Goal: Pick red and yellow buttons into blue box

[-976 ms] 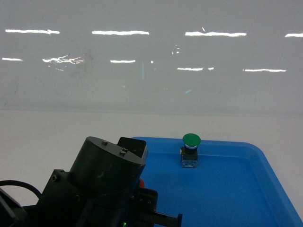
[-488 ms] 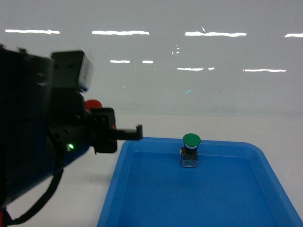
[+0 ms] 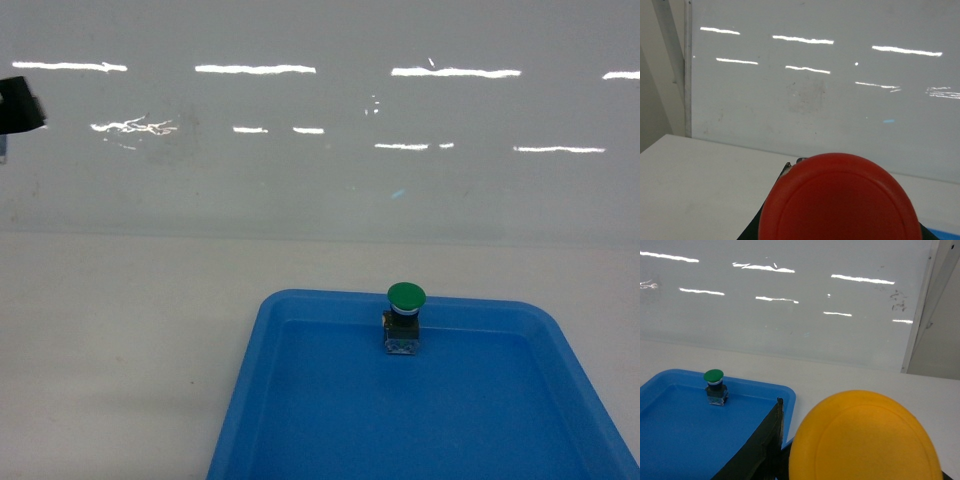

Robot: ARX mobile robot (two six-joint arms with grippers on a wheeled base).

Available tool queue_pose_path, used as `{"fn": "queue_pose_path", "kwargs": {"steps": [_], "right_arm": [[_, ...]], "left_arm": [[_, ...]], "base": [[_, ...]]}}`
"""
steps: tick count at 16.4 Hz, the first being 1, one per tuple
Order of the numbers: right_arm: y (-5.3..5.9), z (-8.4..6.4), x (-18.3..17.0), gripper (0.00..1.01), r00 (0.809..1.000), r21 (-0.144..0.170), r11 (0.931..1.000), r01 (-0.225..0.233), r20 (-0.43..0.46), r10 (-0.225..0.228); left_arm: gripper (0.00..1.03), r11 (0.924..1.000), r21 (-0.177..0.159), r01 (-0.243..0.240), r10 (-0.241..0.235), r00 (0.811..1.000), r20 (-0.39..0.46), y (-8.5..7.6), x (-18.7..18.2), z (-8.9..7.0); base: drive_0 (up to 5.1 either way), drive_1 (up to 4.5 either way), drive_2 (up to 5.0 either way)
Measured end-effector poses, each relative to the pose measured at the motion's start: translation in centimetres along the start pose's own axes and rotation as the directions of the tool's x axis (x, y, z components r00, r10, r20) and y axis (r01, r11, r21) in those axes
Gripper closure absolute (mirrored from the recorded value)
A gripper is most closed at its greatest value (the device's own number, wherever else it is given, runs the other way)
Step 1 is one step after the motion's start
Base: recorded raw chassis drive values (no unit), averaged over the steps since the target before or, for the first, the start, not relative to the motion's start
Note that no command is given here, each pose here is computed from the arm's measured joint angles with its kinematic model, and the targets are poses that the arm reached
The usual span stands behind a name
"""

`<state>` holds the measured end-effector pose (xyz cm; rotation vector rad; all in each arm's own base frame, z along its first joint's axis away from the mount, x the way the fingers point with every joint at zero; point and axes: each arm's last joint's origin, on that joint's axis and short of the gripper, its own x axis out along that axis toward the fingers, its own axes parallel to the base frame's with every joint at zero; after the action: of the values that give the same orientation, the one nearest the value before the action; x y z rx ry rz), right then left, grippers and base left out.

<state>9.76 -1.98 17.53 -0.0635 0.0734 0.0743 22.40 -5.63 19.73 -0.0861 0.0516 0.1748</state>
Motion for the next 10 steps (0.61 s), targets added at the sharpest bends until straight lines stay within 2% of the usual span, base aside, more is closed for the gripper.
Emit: {"fn": "queue_pose_path", "kwargs": {"steps": [2,3,4,5,10], "right_arm": [[0.0,0.0,0.0,0.62,1.0,0.0,1.0,0.0,0.0,0.0],[0.0,0.0,0.0,0.62,1.0,0.0,1.0,0.001,0.0,-0.001],[0.0,0.0,0.0,0.62,1.0,0.0,1.0,0.0,0.0,0.0],[0.0,0.0,0.0,0.62,1.0,0.0,1.0,0.0,0.0,0.0],[0.0,0.0,0.0,0.62,1.0,0.0,1.0,0.0,0.0,0.0]], "left_arm": [[0.79,0.9996,0.026,0.013,-0.012,1.0,-0.028,0.3,-2.6,0.1],[0.79,0.9995,0.028,0.015,-0.014,0.999,-0.033,0.4,-4.0,0.4],[0.79,0.9997,-0.007,0.024,-0.024,1.0,-0.009,0.2,-6.1,1.6],[0.79,0.9986,-0.027,0.046,-0.046,0.999,-0.002,-0.6,-6.5,1.7],[0.79,0.9988,-0.024,0.042,-0.042,0.999,-0.011,-0.6,-6.4,1.5]], "base": [[0.0,0.0,0.0],[0.0,0.0,0.0],[0.0,0.0,0.0],[0.0,0.0,0.0],[0.0,0.0,0.0]]}}
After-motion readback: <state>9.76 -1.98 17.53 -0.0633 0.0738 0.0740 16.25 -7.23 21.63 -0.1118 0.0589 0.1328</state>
